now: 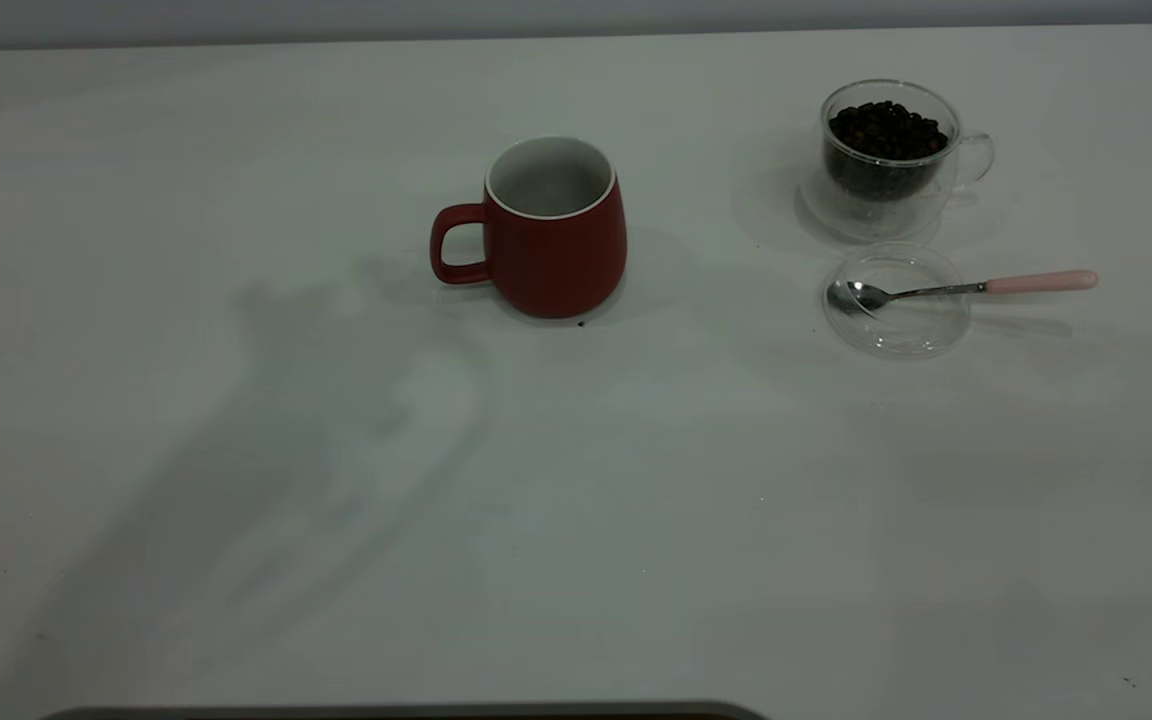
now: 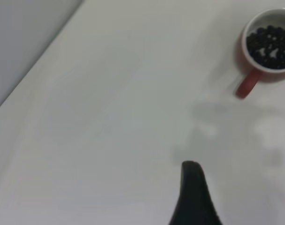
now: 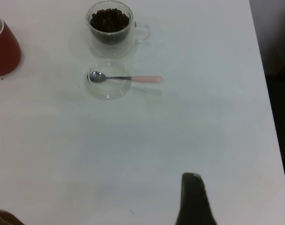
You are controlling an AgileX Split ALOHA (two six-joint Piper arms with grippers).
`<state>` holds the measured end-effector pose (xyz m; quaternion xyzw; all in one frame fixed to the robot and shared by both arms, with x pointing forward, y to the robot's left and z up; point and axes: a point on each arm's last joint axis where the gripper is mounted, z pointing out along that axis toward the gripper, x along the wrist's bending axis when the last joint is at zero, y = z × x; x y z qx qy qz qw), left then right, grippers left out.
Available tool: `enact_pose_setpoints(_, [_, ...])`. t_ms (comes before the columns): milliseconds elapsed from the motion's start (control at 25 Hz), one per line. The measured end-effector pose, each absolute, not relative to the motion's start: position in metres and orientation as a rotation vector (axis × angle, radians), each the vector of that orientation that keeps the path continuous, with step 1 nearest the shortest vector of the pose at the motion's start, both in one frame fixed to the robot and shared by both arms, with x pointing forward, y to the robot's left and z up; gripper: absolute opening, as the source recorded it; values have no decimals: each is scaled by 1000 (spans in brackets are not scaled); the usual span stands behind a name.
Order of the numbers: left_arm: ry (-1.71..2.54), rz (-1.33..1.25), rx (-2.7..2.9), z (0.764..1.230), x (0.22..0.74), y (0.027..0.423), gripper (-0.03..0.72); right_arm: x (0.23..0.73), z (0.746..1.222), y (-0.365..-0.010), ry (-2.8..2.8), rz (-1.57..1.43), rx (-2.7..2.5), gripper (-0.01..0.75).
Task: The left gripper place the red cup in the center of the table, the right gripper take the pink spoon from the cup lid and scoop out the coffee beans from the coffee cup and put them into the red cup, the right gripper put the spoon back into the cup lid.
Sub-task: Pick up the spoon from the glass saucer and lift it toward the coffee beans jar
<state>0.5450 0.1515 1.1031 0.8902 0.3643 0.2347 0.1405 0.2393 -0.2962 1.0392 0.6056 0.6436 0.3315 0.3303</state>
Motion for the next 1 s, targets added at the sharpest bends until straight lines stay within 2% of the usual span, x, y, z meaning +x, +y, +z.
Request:
enact_pose_setpoints(200, [1242,695,2467,1162,486,188,591,239,1039,-296,1683,867,1584,544])
enact_pose_setpoints(360, [1294,691,2432,1188,447,210,591,239,1039,-296,1683,867,1584,544])
enact_pose_setpoints(560, [1252,651,2317,1207,417,220,591,239,1039,-296,1683,867,1584,544])
enact_pose_setpoints(800, [1229,559,2286,1194,378,233,591,239,1039,-296,1683,867,1584,544])
enact_pose_setpoints(1000, [1237,484,2309,1156,339,250,591,239,1039,-296,1683,867,1584,544])
